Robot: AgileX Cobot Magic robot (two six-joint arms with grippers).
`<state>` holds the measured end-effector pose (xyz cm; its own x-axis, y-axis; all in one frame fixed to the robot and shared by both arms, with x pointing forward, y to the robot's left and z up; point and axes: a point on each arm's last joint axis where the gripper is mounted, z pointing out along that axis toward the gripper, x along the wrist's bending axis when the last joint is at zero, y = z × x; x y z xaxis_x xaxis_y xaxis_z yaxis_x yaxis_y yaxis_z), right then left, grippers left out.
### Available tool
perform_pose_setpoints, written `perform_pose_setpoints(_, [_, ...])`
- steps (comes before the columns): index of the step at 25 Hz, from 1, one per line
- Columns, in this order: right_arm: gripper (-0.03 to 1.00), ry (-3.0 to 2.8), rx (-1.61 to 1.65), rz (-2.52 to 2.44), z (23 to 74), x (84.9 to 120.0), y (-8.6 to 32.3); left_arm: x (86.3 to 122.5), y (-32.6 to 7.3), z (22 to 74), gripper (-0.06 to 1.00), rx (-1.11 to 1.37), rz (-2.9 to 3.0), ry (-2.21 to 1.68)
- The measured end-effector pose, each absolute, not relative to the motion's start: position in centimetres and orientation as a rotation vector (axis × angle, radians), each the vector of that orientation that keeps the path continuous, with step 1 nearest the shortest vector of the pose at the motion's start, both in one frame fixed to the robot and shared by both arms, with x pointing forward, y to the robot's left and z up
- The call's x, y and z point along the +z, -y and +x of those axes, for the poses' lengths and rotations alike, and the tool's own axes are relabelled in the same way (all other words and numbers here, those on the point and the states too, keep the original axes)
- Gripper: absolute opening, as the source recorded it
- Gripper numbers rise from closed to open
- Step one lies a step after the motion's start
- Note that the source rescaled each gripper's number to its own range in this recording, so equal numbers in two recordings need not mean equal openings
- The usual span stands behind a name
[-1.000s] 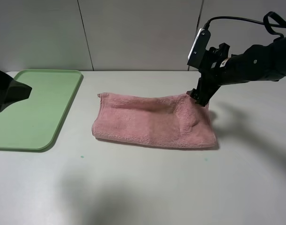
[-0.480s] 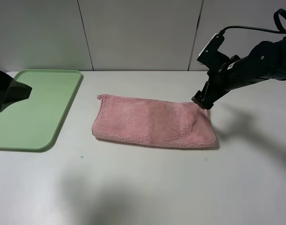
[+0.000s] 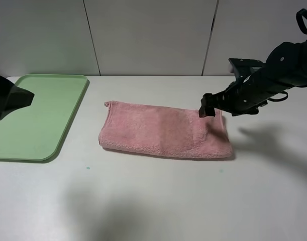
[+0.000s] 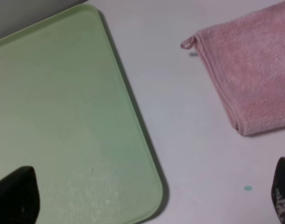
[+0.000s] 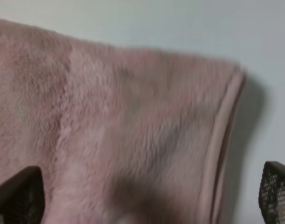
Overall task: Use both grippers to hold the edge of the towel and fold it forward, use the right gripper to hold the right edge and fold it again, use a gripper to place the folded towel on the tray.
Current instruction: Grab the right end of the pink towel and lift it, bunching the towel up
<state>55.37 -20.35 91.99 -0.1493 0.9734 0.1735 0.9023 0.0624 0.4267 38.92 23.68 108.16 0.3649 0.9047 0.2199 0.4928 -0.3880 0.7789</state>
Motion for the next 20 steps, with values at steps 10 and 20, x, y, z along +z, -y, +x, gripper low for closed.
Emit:
perform_pose_setpoints(10, [1.00, -2.107, 0.592, 2.137, 55.0, 90.6, 20.4, 108.2, -23.7, 38.9, 1.00, 0.871, 2.018, -1.205])
perform_pose_setpoints(20, [1.00, -2.136, 0.477, 2.189, 55.1, 87.3, 20.4, 108.2, -23.7, 38.9, 1.00, 0.871, 2.018, -1.205])
